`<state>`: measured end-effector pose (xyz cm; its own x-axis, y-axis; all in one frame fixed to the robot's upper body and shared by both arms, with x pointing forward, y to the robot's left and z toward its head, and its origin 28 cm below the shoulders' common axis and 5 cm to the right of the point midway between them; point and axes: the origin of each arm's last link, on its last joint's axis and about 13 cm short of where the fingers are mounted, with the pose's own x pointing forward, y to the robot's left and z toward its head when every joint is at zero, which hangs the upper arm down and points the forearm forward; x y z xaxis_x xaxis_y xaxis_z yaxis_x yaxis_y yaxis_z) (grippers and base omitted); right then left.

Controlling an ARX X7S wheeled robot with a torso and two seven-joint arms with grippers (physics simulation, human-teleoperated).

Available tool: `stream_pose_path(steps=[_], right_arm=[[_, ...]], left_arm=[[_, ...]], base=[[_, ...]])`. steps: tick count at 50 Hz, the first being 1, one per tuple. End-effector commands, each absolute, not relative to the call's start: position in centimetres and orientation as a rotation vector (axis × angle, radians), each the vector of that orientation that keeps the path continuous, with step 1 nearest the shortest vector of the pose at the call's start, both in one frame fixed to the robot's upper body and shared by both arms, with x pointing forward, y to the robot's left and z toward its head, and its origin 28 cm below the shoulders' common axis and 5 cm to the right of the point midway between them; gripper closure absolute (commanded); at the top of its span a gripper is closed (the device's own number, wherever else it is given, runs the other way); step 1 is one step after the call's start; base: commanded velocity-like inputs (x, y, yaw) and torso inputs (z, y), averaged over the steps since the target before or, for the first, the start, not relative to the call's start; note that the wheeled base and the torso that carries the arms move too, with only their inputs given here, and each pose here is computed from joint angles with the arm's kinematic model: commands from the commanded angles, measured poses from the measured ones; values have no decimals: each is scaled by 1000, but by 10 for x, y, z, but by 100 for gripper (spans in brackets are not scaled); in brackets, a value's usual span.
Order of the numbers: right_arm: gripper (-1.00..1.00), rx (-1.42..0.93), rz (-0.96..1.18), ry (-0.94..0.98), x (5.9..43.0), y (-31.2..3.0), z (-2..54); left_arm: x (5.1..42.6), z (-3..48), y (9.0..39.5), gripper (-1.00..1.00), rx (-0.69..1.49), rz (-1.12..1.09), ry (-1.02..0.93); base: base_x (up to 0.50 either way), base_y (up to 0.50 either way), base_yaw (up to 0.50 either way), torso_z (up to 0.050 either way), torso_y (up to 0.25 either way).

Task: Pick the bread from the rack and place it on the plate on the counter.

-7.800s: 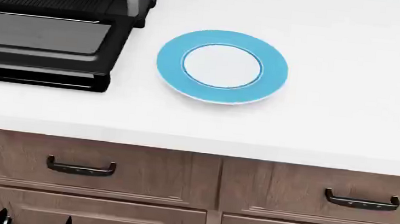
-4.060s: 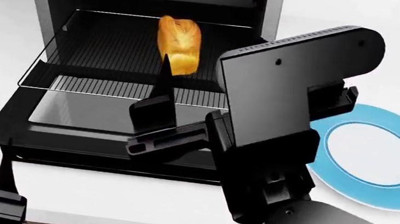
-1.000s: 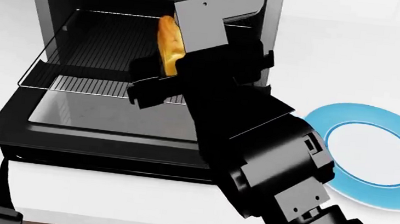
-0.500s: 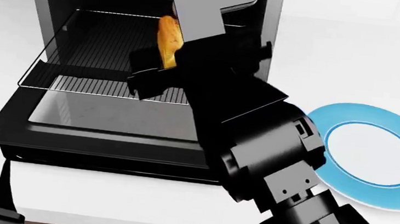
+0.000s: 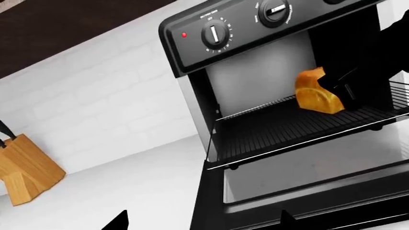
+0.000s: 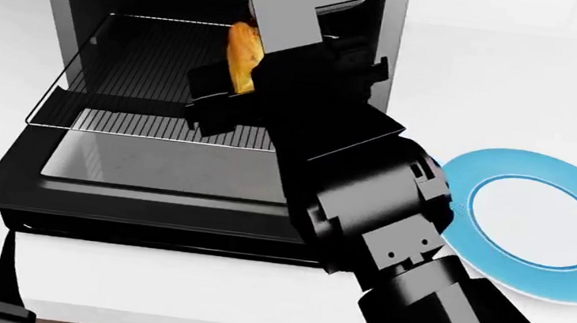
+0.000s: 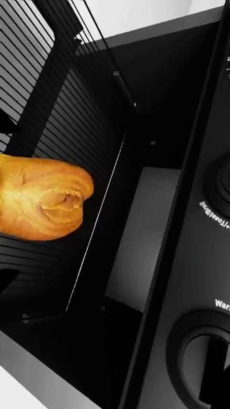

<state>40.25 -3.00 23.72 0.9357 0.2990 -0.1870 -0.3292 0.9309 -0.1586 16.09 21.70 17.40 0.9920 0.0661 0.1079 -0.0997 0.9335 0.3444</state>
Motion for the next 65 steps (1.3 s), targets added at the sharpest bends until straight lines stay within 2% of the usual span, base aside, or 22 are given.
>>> stream_pose_path(steps=[1, 35, 36, 53, 63, 65], right_arm=[[-100, -170, 342, 170, 409, -25, 236], [-100, -151, 344, 209, 419, -24, 222], [100, -152, 345, 206, 419, -23, 222], [100, -127, 375, 161, 402, -22, 233], [100, -154, 399, 64, 357, -31, 245], [100, -173, 406, 45, 339, -35, 244]], left_arm=[[159, 175, 218, -100, 346, 81, -105], [159, 176, 217, -100, 358, 77, -107], [159, 176, 217, -100, 357, 77, -108], [158, 174, 218, -100, 356, 79, -103], [157, 173, 218, -100, 353, 77, -102], [158, 173, 217, -100, 354, 76, -105]], base=[[0, 0, 0, 0, 0], [0, 0, 0, 0, 0], [0, 0, 0, 0, 0], [0, 0, 0, 0, 0], [0, 0, 0, 0, 0], [0, 0, 0, 0, 0]])
